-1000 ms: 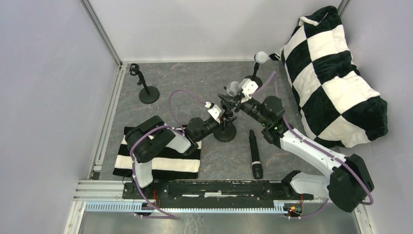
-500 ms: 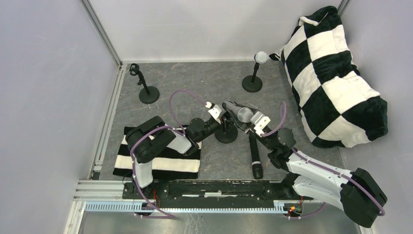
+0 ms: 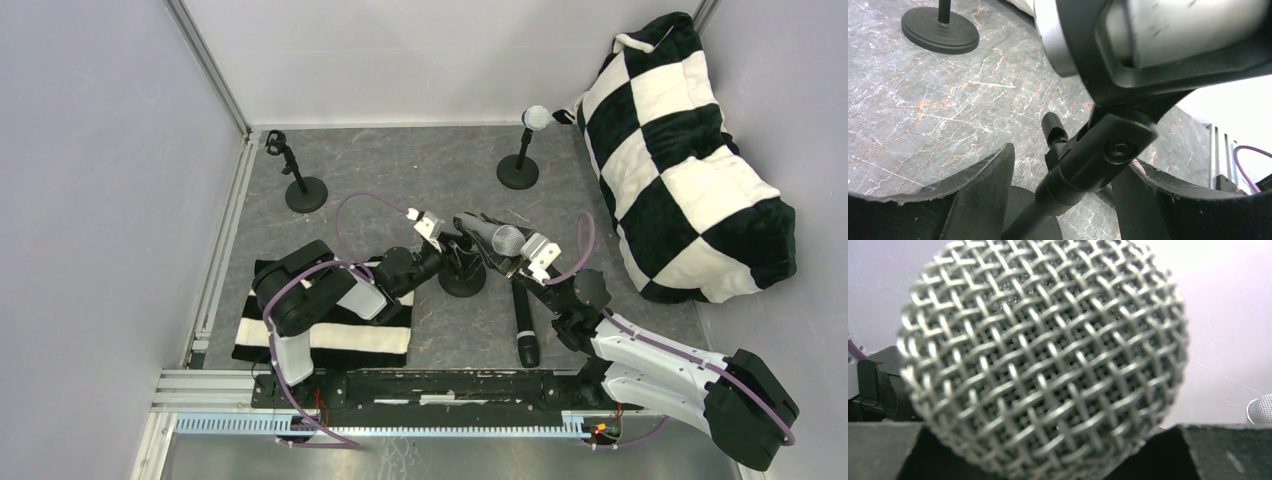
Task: Attach the microphones to the stand
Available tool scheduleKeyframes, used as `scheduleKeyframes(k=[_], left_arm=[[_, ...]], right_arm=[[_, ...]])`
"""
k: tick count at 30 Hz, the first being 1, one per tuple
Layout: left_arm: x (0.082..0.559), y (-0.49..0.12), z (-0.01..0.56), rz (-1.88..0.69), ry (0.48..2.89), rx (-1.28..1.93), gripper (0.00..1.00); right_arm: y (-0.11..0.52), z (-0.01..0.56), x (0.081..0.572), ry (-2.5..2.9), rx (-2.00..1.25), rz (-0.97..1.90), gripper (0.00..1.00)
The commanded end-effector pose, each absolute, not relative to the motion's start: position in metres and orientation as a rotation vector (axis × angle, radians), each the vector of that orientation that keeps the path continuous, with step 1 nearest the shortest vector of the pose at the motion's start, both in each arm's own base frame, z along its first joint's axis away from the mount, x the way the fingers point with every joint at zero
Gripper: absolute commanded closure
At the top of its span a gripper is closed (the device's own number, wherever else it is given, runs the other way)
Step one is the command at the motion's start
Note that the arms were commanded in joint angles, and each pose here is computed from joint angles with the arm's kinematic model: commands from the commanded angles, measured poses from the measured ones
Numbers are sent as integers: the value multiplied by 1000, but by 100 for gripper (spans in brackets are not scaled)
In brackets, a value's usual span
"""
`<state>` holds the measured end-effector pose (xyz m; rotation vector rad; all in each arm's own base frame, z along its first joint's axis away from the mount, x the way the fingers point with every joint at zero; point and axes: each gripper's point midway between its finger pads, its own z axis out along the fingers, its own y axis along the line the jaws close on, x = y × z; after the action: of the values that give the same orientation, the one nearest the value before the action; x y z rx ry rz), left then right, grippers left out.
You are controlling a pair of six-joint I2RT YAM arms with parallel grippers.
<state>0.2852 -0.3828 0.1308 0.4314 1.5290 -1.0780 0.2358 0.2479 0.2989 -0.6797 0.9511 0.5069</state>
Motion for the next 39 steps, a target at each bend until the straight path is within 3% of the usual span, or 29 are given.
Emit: scheduleKeyframes(k=[1, 11, 16, 20, 26, 39], left_arm=[[281, -374, 186, -1157, 1384, 319, 25], [283, -372, 218, -1064, 1315, 306, 29], [287, -373, 218, -1052, 1318, 293, 50], [288, -375, 214, -1054, 1328, 292, 74], [290, -376, 206, -1055, 1348, 286, 97], [291, -377, 190, -966, 1398, 382, 98]], right_arm=[[253, 242, 237, 1152, -720, 556, 100], [252, 242, 240, 1167, -703, 555, 100], [252, 241, 239, 1170, -704, 559, 100], [251, 241, 238, 1164, -712, 551, 100], [248, 238, 234, 1156, -717, 550, 100], [245, 195, 266, 1476, -739, 416, 100]])
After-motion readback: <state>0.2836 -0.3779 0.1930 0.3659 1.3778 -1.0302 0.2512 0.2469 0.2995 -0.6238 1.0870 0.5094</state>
